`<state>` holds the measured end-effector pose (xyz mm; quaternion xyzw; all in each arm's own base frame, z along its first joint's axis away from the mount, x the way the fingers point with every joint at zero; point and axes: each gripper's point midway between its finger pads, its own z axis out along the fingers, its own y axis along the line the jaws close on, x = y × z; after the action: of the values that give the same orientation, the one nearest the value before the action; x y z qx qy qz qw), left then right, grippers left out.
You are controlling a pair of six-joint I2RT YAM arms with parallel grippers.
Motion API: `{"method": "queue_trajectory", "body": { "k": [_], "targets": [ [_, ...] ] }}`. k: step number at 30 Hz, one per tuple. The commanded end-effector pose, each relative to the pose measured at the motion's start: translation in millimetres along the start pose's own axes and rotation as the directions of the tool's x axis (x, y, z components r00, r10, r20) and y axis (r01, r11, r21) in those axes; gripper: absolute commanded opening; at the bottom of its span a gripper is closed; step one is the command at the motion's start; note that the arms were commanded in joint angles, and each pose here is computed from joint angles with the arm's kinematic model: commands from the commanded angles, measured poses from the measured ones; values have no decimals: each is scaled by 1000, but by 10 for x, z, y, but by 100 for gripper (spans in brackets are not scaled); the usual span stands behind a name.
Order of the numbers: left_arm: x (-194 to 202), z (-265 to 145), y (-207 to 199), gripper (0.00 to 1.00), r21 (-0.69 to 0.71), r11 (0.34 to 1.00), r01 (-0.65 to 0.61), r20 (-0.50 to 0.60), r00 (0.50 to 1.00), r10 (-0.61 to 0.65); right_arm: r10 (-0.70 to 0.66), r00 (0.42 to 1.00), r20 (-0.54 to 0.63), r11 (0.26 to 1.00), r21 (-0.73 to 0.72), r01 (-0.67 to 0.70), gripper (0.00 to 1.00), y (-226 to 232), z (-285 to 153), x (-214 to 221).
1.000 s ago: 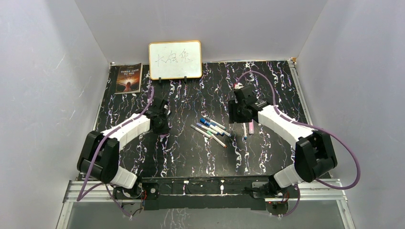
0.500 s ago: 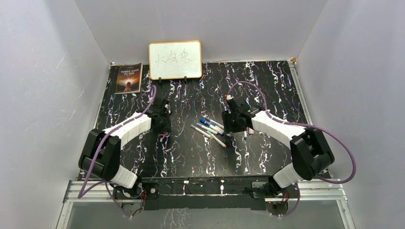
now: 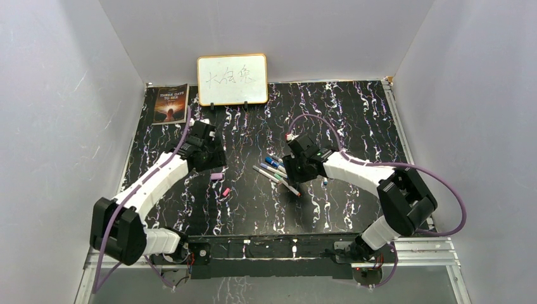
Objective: Open the pen caps
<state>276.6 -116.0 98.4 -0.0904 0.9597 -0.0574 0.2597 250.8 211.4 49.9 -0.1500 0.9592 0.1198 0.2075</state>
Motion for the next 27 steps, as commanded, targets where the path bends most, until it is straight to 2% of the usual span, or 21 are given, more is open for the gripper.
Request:
{"method": "queue_trajectory", "body": {
  "k": [1,18,22,27],
  "targets": [
    [-63,-281,-42,56,39,999,26,17,999,-27,-28,998,58,999,-24,29,46,179,20,-89],
    [117,-532,-214,60,195,976,97,-12,995,-97,-83,996,-30,992,98,85,36,149,340,243],
    [158,-547,-261,61,226,968,111,-23,994,-109,-101,994,-47,988,112,106,20,165,372,336],
    [237,-530,-302,62,253,960,123,-46,992,-115,-111,993,-49,987,110,116,7,204,291,368]
  ]
}}
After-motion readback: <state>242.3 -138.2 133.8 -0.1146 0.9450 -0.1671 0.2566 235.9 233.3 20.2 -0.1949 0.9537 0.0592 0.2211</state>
